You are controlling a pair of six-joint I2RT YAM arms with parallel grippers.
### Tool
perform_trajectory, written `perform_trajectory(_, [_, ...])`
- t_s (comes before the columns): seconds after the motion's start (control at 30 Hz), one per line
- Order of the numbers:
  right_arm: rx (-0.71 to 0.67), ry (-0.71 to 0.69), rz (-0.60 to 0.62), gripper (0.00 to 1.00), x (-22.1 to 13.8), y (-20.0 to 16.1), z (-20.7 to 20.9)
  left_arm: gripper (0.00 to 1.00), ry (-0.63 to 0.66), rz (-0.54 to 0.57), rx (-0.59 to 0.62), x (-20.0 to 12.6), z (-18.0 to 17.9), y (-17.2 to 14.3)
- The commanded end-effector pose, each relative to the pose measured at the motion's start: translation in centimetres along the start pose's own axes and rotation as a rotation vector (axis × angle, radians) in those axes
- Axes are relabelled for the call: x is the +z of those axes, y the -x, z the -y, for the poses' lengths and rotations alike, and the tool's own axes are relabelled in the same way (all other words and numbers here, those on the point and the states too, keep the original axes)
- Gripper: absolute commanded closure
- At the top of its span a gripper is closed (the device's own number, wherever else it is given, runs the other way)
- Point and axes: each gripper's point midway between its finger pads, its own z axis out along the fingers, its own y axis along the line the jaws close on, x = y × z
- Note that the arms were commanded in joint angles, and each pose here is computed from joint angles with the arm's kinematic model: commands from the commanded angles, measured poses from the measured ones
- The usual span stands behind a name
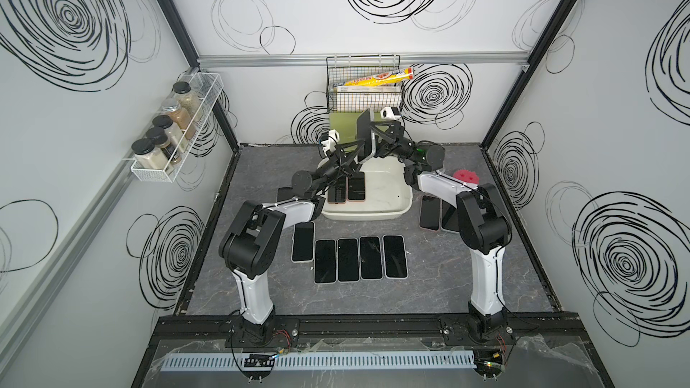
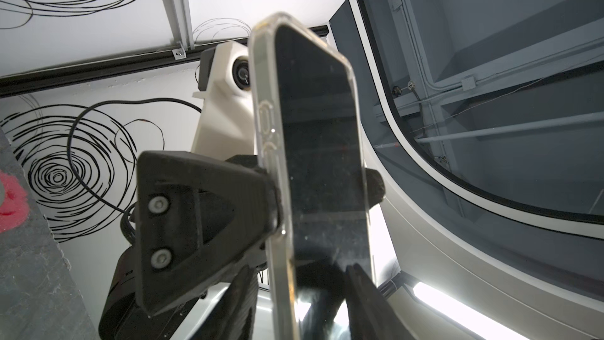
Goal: Take the phone out of the storage box
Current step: Pick up the phone from the storage box.
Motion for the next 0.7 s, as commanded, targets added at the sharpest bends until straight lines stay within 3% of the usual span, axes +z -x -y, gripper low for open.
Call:
perform_trajectory(0.0, [-0.001,0.187,-0.078,0.84,0.8,-2.3,-6.2,0.59,-0.262,-0.065,0.205,-0.3,7.8,-2.0])
perform_trajectory(0.2, [0.005,0.194,-0.085,0.84,1.0,-2.4,-6.1,0.77,-0.277,-0.071,0.196,-0.2,8.6,-1.9])
perform_trajectory(0.43, [0.030,0.201,-0.077,0.78,0.9,-2.4,-5.4,0.84,-0.291,-0.082,0.174,0.1,9.2,-1.9])
perform_trajectory(0.67, [0.041,0.227,-0.064,0.51,1.0,-1.7,-5.5,0.89,-0.312,-0.095,0.160,0.3,10.5,-1.7])
